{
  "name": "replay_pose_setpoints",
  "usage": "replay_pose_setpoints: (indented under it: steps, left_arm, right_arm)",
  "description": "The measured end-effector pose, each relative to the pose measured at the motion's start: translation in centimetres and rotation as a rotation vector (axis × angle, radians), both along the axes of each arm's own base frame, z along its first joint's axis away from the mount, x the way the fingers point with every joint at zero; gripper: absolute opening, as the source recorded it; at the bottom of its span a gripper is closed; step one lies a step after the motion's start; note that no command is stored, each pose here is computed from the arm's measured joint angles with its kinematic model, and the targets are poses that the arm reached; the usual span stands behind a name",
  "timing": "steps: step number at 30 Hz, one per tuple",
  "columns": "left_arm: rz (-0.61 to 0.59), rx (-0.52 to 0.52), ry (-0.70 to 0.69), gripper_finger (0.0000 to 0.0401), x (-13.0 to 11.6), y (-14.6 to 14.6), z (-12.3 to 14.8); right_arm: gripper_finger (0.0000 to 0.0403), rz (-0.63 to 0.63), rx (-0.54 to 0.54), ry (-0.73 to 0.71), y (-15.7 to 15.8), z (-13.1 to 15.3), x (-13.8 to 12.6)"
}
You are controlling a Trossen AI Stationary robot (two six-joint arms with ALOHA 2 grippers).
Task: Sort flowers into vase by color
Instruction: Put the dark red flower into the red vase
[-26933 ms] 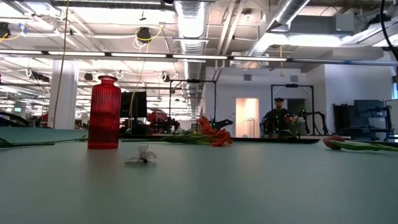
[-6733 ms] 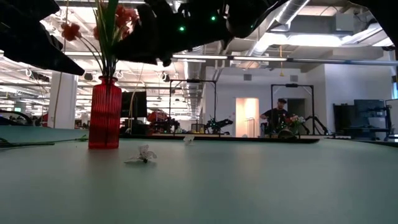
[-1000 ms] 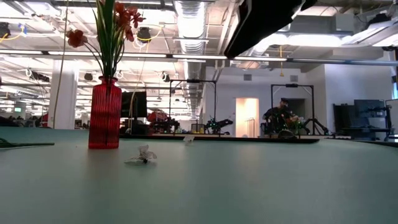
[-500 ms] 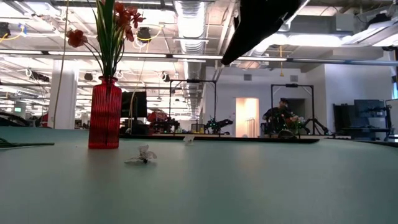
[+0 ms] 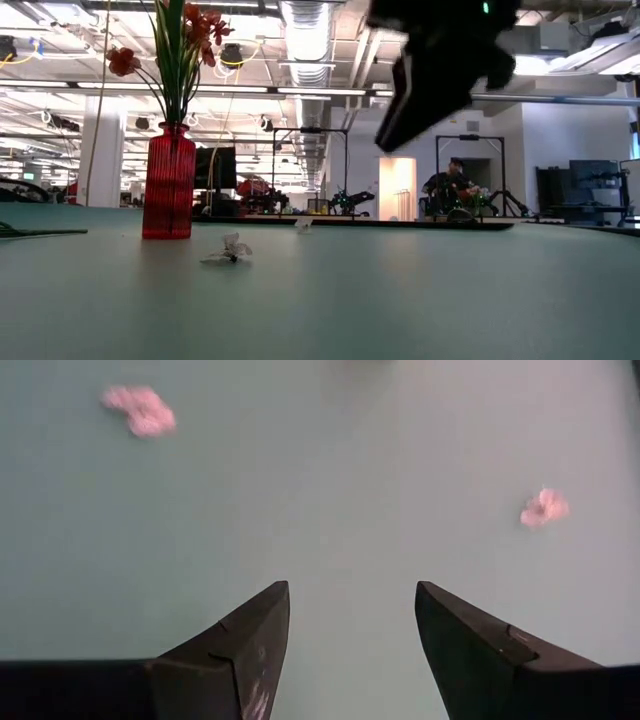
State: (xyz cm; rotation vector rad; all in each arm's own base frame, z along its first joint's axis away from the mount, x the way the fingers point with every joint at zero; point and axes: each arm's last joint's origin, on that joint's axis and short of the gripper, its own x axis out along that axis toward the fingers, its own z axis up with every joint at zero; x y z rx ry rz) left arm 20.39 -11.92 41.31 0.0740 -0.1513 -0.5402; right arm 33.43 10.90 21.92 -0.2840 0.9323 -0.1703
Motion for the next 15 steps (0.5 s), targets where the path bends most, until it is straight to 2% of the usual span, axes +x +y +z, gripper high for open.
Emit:
replay_pose_setpoints:
  steps: [6,12,15]
  left_arm:
    - [0.128,0.055,0.108,0.0000,-0.4,-1.7,-3.9]
    - [0.317,0.081,0.185,0.0000,-0.9,-2.2,-7.1]
    - [0.377,0.188,0.197,0.0000,-1.1,-2.3,-8.5]
  right_arm:
    - [0.0244,-0.028,0.027,-0.024,-0.1,-1.5,-0.3]
    - [0.0244,0.052,0.078,-0.084,0.5,-1.5,0.1]
    - [0.0244,0.073,0.088,-0.101,0.5,-1.3,0.3]
